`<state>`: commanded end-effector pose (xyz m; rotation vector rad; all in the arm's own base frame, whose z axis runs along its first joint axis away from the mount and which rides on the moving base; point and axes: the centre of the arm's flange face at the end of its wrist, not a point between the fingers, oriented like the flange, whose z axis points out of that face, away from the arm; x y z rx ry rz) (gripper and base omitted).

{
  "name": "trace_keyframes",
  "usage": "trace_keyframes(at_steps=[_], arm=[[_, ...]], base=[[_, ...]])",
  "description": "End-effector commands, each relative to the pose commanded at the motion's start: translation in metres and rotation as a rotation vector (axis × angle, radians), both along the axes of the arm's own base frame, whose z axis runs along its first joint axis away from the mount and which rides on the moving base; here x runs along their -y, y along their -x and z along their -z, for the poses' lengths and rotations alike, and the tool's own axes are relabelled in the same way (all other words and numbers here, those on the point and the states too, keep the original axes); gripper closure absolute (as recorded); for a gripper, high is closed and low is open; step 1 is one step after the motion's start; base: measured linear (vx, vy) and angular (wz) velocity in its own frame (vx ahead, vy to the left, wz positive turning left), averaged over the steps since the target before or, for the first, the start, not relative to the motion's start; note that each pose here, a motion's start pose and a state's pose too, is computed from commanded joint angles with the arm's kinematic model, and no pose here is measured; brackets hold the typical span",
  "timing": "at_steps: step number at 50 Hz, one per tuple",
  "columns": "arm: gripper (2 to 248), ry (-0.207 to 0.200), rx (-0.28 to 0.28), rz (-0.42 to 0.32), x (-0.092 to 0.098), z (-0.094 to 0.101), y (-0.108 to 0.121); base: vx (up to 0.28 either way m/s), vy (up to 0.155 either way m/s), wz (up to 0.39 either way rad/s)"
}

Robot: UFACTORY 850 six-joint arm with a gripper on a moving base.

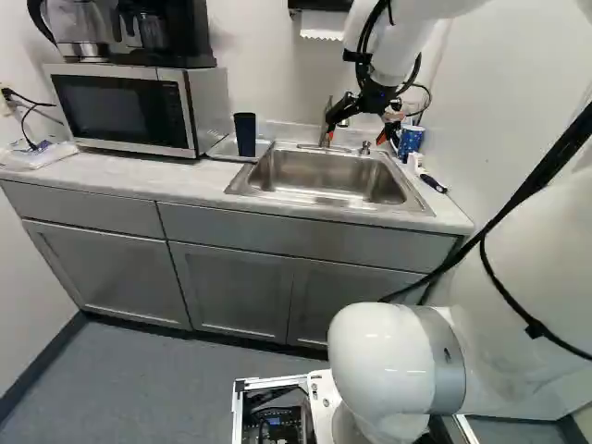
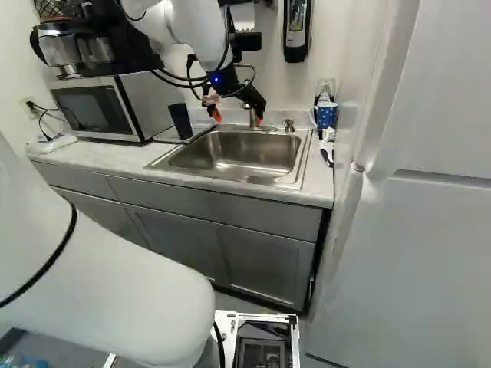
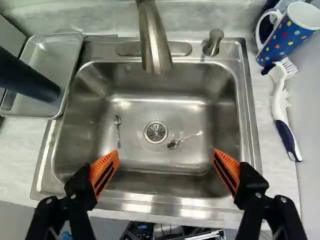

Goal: Rinse the cup and place it in the tray

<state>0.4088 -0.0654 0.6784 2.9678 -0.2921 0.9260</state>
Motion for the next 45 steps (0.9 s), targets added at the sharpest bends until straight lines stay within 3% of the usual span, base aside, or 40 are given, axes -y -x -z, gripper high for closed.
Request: trace_keyframes(at_steps=[20,45], arm=[[3,0.000,0.000,0.000,0.0000,0.0000,0.0000],[3,0.000,0.000,0.000,0.0000,0.0000,0.0000]], base=[[-0.068,0.002,0.005],[-0.141,0.022,0.003]])
